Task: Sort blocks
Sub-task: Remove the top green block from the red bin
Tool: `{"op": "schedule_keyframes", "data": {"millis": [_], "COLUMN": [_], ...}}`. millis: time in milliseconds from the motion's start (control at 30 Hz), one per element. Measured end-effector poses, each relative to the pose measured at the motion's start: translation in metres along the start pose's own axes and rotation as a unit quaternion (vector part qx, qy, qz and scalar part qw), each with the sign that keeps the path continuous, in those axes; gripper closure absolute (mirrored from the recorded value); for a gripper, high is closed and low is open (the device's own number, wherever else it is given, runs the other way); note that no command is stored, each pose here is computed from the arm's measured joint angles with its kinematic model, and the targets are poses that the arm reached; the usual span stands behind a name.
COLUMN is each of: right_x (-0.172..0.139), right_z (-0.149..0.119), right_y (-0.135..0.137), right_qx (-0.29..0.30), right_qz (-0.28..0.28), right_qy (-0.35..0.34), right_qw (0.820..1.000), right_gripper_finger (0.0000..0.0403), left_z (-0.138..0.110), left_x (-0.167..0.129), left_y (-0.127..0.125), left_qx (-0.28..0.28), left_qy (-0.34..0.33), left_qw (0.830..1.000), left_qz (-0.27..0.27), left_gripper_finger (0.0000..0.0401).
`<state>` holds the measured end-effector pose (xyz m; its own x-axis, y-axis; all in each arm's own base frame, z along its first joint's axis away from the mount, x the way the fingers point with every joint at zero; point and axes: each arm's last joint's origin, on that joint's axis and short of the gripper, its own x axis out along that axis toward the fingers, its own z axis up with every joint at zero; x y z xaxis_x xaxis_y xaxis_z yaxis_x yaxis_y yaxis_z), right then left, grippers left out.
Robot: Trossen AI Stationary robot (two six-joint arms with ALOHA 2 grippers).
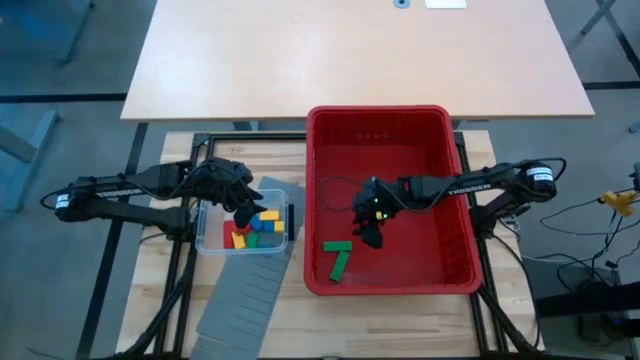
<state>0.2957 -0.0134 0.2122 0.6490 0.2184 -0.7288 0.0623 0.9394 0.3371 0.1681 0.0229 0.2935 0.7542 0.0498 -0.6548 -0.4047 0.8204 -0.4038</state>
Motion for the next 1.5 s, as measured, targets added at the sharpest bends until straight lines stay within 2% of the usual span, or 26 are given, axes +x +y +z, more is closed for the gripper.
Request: {"op": "schedule_keyframes", "data": {"millis": [200, 500, 600, 800, 933, 1067, 1267, 1500], "right_x": [0.017, 0.041, 0.048, 0.06, 0.075, 0.091, 0.102, 0.101], "right_z": [-0.023, -0.025, -0.02, -0.006, -0.005, -0.008, -0.009, -0.007], "right_y": [-0.003, 0.008, 0.011, 0.013, 0.01, 0.005, 0.002, -0.004], "right_qx": [-0.041, -0.119, -0.124, -0.126, -0.118, -0.102, -0.097, -0.078], "right_qz": [-0.017, 0.003, 0.006, 0.009, 0.005, -0.007, -0.014, -0.045], "right_qy": [0.052, 0.08, 0.082, 0.079, 0.097, 0.127, 0.144, 0.137], "right_qw": [0.998, 0.99, 0.989, 0.989, 0.988, 0.987, 0.985, 0.987], "right_gripper_finger": [0.0238, 0.0237, 0.0226, 0.0175, 0.0146, 0.0138, 0.016, 0.0231], "left_z": [0.0, 0.0, 0.0, 0.0, 0.0, 0.0, 0.0, 0.0], "left_x": [0.0, 0.001, 0.001, 0.002, 0.002, 0.002, 0.002, 0.002], "left_y": [0.0, 0.0, 0.0, 0.0, 0.0, 0.0, 0.0, 0.0], "left_qx": [-0.015, -0.046, -0.053, -0.069, -0.077, -0.079, -0.081, -0.082], "left_qy": [0.0, 0.001, 0.002, 0.003, 0.003, 0.003, 0.003, 0.004], "left_qw": [1.0, 0.999, 0.999, 0.998, 0.997, 0.997, 0.997, 0.997], "left_qz": [0.001, 0.001, 0.002, 0.002, 0.002, 0.002, 0.002, 0.002], "left_gripper_finger": [0.0192, 0.0187, 0.0185, 0.0188, 0.0194, 0.0198, 0.0199, 0.02]}}
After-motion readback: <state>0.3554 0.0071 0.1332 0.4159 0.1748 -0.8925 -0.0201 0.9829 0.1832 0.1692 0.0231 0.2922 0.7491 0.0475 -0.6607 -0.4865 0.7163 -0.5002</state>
